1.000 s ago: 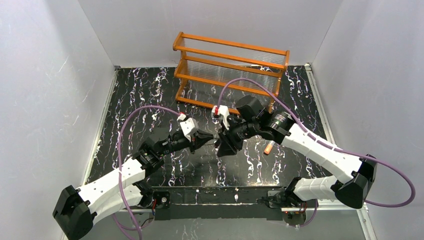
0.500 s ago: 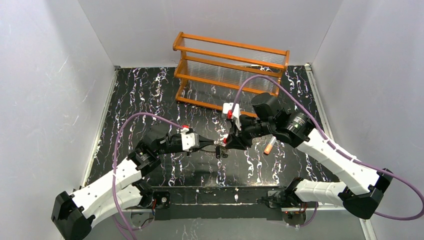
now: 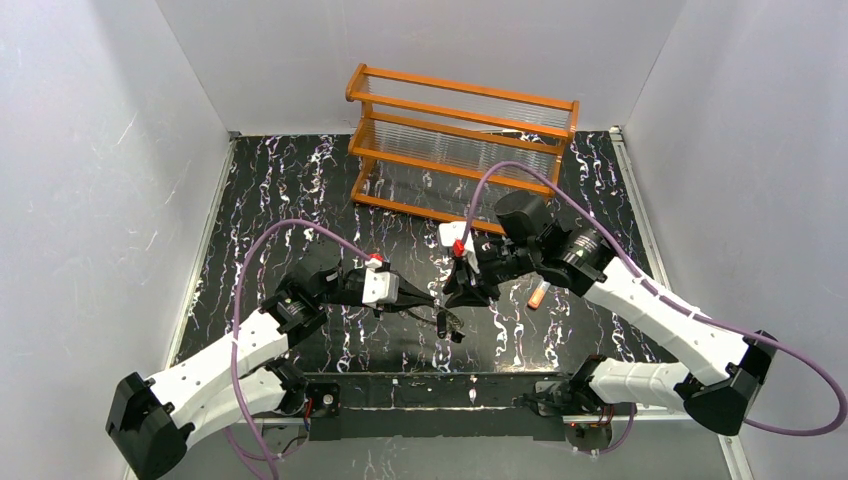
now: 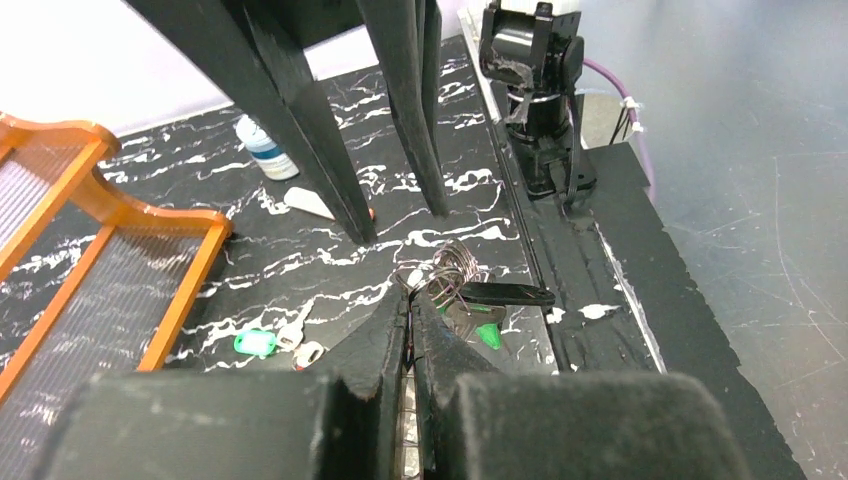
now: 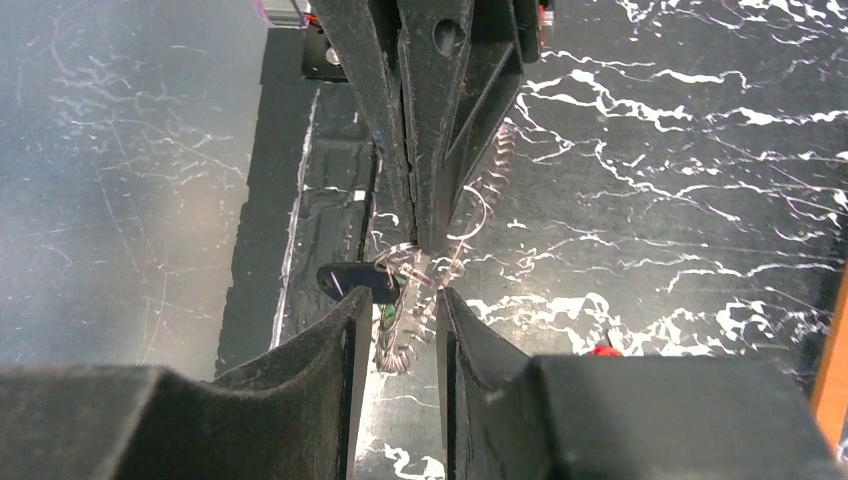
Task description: Remove the keys from the keyring
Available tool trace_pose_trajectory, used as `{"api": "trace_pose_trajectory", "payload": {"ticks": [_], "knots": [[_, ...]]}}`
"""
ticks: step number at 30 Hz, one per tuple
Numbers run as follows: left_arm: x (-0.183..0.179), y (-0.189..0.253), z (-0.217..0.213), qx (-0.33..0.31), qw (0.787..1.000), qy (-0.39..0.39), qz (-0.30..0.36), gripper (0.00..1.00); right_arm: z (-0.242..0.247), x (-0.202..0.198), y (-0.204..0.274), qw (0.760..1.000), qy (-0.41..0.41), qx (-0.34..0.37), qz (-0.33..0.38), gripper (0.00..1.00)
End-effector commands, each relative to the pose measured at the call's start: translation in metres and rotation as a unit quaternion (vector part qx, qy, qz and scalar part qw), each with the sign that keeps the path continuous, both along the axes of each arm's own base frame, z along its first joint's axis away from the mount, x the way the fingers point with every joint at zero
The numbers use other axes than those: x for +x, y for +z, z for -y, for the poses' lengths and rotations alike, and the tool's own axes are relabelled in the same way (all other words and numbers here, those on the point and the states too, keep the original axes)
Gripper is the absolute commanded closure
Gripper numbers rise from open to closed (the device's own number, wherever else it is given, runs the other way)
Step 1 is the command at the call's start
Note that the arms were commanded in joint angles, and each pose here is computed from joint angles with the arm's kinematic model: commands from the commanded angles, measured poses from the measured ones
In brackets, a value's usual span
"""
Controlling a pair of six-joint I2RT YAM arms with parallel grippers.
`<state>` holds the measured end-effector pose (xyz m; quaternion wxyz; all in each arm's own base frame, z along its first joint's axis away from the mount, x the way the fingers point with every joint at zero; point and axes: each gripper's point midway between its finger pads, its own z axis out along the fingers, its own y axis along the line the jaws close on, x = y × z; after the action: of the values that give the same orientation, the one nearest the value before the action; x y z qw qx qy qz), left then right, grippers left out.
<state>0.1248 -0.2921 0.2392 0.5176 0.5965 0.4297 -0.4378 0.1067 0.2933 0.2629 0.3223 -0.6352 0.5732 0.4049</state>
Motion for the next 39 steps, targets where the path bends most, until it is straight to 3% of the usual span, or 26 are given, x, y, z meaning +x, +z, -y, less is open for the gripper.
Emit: {"api": "trace_pose_trajectory", "payload": {"ticks": [1, 15, 18, 22, 34, 39], "knots": [[-0.006, 0.03, 0.002, -0.041, 0.999, -0.027, 0.023, 1.0, -0.009, -0.005, 0.002, 0.999, 0.036, 0.028, 0.0, 0.63], [-0.013, 0.032, 0.003, -0.049, 0.998, -0.048, 0.013, 1.0, -0.013, -0.008, -0.003, 0.998, 0.05, 0.034, -0.011, 0.68], [-0.012, 0.033, 0.003, -0.05, 0.998, -0.047, 0.014, 1.0, -0.013, -0.008, -0.005, 0.998, 0.048, 0.032, -0.011, 0.75], [-0.01, 0.034, 0.002, -0.049, 0.998, -0.037, 0.016, 1.0, -0.011, -0.004, -0.008, 0.999, 0.035, 0.025, -0.006, 0.99], [0.004, 0.028, -0.011, -0.033, 0.999, 0.017, 0.026, 1.0, 0.006, 0.021, -0.009, 0.996, -0.078, 0.04, 0.02, 0.99], [0.01, 0.024, -0.011, -0.031, 0.999, 0.037, 0.012, 1.0, 0.004, 0.018, -0.003, 0.996, -0.072, 0.054, 0.01, 0.99]]}}
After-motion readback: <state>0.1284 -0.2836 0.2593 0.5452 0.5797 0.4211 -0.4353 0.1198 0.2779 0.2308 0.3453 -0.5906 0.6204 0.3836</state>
